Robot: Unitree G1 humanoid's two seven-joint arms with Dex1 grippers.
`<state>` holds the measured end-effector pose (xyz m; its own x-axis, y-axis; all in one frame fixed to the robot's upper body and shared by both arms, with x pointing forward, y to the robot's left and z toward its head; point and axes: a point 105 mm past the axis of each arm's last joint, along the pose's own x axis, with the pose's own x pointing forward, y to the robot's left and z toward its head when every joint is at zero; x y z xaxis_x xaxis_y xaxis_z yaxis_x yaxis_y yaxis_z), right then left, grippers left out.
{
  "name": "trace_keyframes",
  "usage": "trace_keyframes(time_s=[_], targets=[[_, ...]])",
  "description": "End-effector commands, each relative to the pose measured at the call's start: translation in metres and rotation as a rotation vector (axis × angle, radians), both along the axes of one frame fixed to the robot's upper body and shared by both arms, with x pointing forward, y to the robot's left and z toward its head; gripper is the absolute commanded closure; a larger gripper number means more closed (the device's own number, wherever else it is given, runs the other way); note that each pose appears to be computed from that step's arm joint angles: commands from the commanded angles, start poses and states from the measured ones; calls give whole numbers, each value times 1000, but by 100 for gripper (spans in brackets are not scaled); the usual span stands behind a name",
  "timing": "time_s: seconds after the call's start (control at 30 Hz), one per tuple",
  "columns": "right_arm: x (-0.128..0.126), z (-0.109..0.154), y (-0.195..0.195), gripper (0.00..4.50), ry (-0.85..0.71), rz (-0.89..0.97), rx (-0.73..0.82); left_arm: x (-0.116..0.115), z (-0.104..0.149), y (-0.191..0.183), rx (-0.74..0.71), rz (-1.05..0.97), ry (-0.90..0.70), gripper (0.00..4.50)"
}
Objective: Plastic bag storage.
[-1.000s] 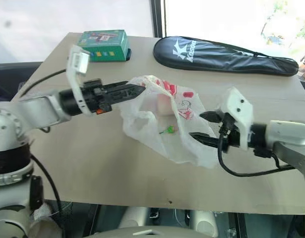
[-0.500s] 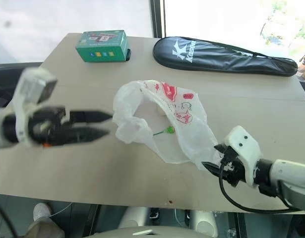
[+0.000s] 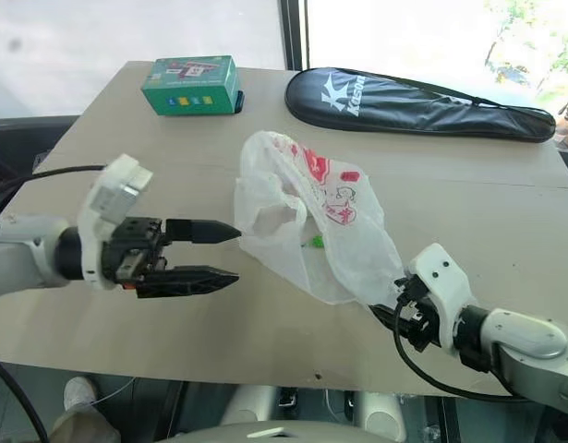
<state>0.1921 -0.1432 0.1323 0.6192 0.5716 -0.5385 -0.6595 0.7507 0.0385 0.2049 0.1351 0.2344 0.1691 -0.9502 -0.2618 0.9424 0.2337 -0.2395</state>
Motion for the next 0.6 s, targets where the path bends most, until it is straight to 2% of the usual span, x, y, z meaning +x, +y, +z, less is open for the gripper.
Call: trace_keyframes(time_s=[0.03, 0.23, 0.33, 0.37, 0.47, 0.5, 0.6], targets=[[4, -2, 1, 130, -31, -21, 1, 1, 8, -5, 0, -31, -56, 8], [23, -14, 11, 130, -52, -60, 47, 38, -6, -24, 93, 89, -188, 8], [35, -16, 8, 209, -72, -100, 53, 55, -20, -38, 126, 146, -210, 0], [37, -14, 8, 257, -80, -103, 55, 63, -24, -41, 133, 182, -222, 0], [39, -8, 9, 399, -100, -98, 56, 73, -27, -46, 124, 230, -252, 83], [41, -6, 10, 441, -109, -94, 55, 73, -26, -47, 107, 234, -259, 125], [45, 2, 11, 450, -131, -99, 75, 73, -20, -46, 55, 248, -262, 266]])
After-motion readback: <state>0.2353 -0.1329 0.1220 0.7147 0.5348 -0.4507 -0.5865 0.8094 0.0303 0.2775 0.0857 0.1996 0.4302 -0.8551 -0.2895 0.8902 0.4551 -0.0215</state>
